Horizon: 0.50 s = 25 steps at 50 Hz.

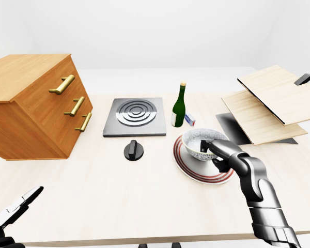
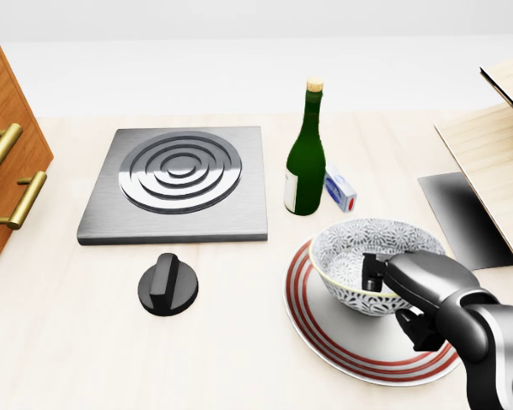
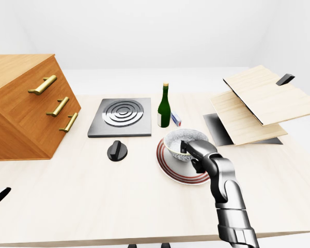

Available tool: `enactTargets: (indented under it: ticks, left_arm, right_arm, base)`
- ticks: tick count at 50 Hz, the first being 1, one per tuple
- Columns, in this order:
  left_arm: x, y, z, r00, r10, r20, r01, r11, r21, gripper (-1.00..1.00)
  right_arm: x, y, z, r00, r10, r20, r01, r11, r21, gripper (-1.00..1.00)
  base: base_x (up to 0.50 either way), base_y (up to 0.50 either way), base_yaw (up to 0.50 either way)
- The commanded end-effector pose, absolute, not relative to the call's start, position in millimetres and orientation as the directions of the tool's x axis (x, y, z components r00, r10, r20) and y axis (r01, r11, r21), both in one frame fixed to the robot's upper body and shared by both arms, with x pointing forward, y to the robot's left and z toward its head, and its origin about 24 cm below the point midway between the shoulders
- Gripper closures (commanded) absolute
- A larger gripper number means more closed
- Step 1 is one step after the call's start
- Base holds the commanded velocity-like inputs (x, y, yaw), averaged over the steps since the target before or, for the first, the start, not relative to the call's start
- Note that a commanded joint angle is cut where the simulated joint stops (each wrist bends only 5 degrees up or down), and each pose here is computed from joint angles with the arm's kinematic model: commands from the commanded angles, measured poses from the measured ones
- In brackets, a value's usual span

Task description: Pick up the akita bowl and put it on the plate.

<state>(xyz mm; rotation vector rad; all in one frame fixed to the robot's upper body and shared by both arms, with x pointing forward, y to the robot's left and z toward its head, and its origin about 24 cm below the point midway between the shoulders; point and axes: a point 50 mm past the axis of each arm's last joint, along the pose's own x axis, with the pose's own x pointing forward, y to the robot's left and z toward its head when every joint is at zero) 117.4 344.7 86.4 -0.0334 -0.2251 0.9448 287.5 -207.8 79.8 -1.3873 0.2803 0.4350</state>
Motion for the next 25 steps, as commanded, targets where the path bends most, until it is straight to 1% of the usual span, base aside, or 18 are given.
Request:
enactTargets:
  ticks: [1, 25]
  left_arm:
    - [118.1, 345.6, 84.2, 0.564, 0.807, 0.177, -0.800, 0.587, -0.127, -1.00]
    - [119.7, 346.2, 81.9, 0.563, 0.807, 0.176, -0.800, 0.586, -0.128, -1.00]
  right_arm:
    - [288.0, -211.7, 79.2, 0.894, 0.094, -0.439, -0.447, 0.095, -0.889, 1.00]
    - [289.2, -211.7, 77.5, 0.895, 0.093, -0.436, -0.444, 0.097, -0.891, 1.00]
  base:
    - [0.00, 0.00, 0.00]
    - [0.00, 0.00, 0.00]
